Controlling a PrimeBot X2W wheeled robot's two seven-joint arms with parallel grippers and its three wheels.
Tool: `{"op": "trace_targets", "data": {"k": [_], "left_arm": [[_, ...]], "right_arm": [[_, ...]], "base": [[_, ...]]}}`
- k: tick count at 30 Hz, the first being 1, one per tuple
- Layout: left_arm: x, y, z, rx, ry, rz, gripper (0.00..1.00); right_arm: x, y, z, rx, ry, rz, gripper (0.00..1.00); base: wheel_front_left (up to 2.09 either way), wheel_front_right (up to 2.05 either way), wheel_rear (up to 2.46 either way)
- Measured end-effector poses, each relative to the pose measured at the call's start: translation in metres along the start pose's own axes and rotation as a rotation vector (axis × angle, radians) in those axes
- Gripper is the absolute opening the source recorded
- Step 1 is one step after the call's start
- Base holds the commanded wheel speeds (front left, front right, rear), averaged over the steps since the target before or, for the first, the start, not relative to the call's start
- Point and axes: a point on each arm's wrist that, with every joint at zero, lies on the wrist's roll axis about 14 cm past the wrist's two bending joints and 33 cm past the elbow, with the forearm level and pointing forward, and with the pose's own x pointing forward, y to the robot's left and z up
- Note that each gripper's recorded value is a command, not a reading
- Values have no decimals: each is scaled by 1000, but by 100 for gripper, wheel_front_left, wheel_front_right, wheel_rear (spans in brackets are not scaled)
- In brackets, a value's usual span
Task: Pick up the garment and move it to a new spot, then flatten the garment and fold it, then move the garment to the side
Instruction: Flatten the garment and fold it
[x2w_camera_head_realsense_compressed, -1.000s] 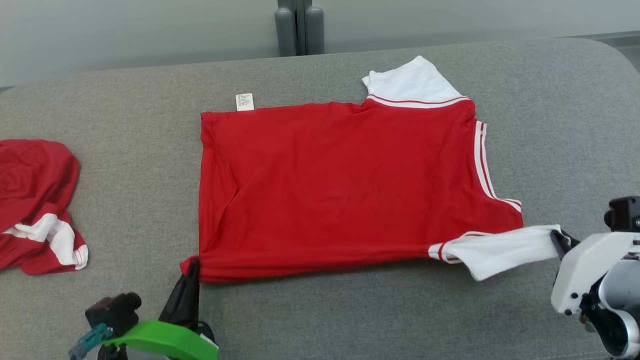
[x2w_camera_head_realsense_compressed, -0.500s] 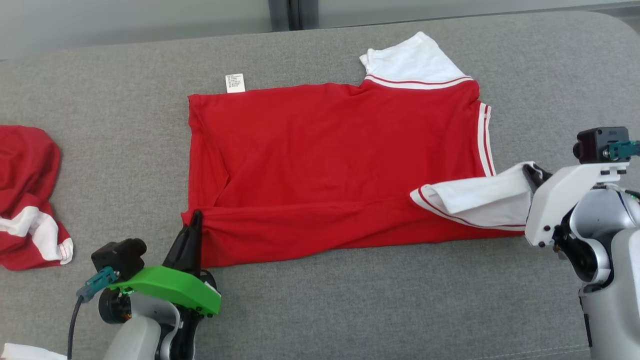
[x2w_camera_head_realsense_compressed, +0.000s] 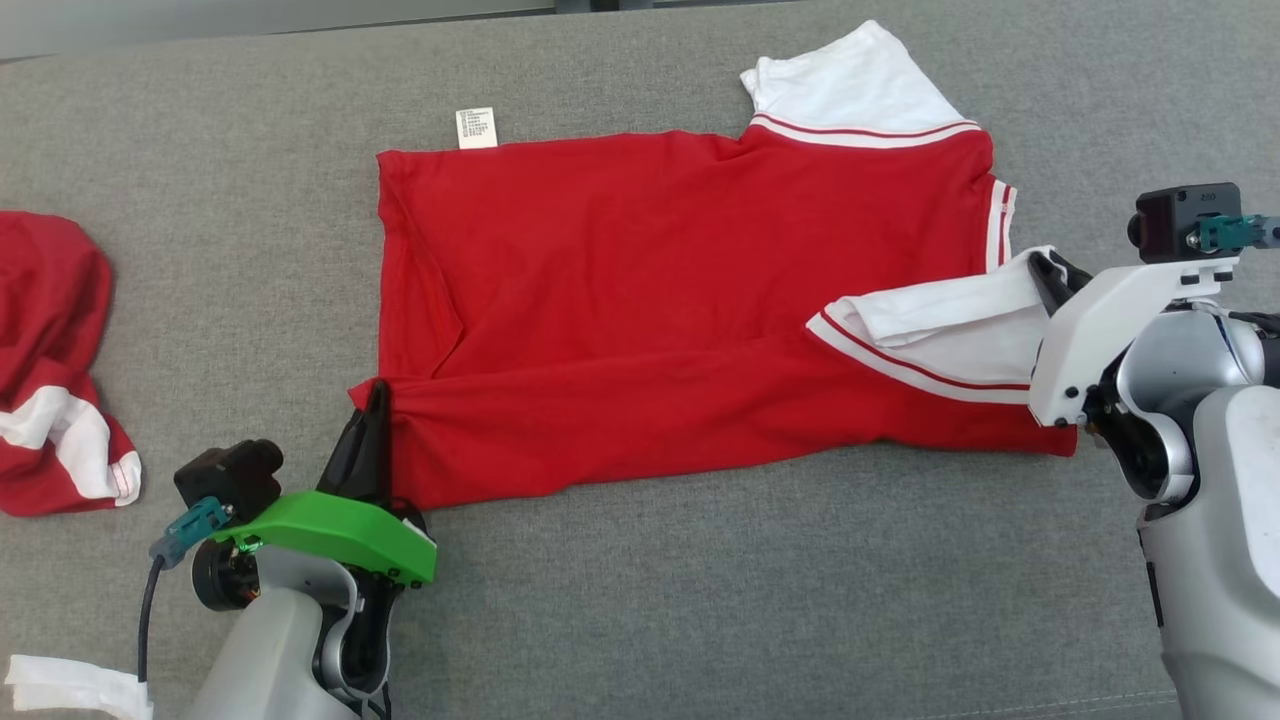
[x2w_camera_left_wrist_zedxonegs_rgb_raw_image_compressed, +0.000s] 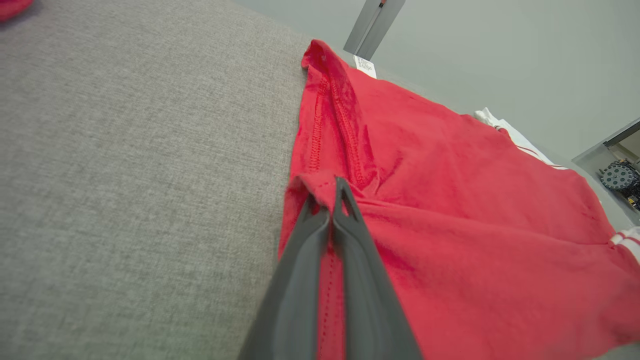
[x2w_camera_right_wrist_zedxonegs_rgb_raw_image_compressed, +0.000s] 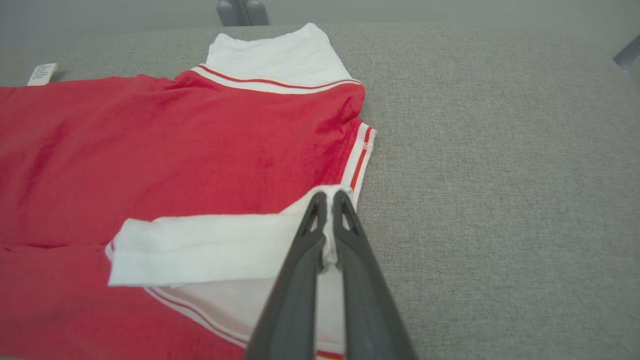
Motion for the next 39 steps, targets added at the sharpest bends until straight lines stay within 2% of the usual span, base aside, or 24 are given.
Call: {"op": "trace_targets", "data": {"k": [1,2,3,4,10,17,23,27,39], "left_arm": [[1,1,0,0,-1,2,1],[2,1,-1,0,0,3,18],[2,1,-1,-2,0,4,62],[3,1,-2,-3,0,2,100],[5,-2,1,1,-13,-5,100],[-6,6,18,92,-65,17,100],[-28,5,2,208,-23,12,100],[-36,5,-18,250,35,13,100],[-32,13,-38,250,102,47,100]], "right_arm": [[1,0,1,-1,-3,1,0],[2,1,1,-3,-7,3,11],[4,2,1,-3,-9,5,85],[5,2,1,-3,-9,6,100],[6,6,5,-3,-36,18,100],[-9,-2,18,14,-75,1,100],[-31,-17,-21,53,57,-45,100],[-39,-26,-44,60,117,-85,100],[-31,-21,-93,129,241,-95,100]], "base": [[0,0,0],[0,0,0],[0,0,0],[0,0,0],[0,0,0],[0,0,0],[0,0,0],[0,0,0],[0,0,0]]}}
